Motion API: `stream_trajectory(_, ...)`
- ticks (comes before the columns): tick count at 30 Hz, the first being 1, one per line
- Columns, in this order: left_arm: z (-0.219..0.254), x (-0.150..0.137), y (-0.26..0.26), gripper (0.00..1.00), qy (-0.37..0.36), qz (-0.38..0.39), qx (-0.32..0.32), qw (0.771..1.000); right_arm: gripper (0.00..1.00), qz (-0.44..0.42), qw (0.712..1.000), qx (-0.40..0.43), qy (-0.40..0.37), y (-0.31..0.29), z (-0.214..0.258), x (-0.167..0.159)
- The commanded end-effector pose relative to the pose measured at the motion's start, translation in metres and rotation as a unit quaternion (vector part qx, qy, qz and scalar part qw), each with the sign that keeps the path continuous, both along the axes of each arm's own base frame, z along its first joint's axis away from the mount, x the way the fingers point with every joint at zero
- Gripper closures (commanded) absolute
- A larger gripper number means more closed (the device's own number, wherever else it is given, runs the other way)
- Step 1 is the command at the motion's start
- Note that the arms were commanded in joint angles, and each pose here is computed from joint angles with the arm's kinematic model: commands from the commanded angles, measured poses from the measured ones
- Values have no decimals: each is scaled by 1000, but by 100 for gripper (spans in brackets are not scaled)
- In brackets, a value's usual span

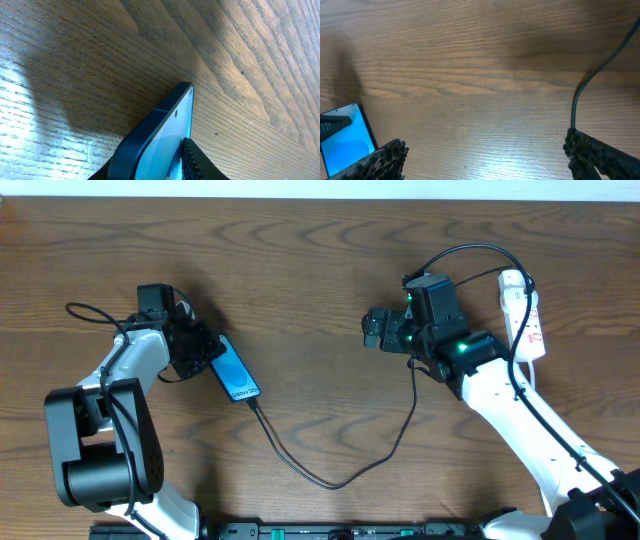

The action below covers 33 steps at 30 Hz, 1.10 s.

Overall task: Plug charger to phone and switch on socket
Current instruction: 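Lower the phone flat onto the table with the left gripper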

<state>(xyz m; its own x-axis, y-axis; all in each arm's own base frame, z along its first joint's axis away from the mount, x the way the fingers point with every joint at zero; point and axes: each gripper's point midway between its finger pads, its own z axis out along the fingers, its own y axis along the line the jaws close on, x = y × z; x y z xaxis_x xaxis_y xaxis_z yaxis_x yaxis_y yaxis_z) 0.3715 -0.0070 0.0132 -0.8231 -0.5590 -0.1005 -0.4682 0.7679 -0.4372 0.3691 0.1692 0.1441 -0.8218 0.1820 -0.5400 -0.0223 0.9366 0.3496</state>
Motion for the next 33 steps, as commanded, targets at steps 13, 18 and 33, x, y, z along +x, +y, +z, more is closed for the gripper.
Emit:
stream_trajectory(13,8,1,0,64,-7,-5,5,1000,1,-3,1000,-5,-12,-3,6,3)
stream_trajectory(18,8,1,0,63,-6,-5,5,1000,1,-3,1000,-5,-12,-3,6,3)
stream_trajectory(33,7,1,2,13,-6,-4,9,1000,1,-2,1000,-5,-12,-3,6,2)
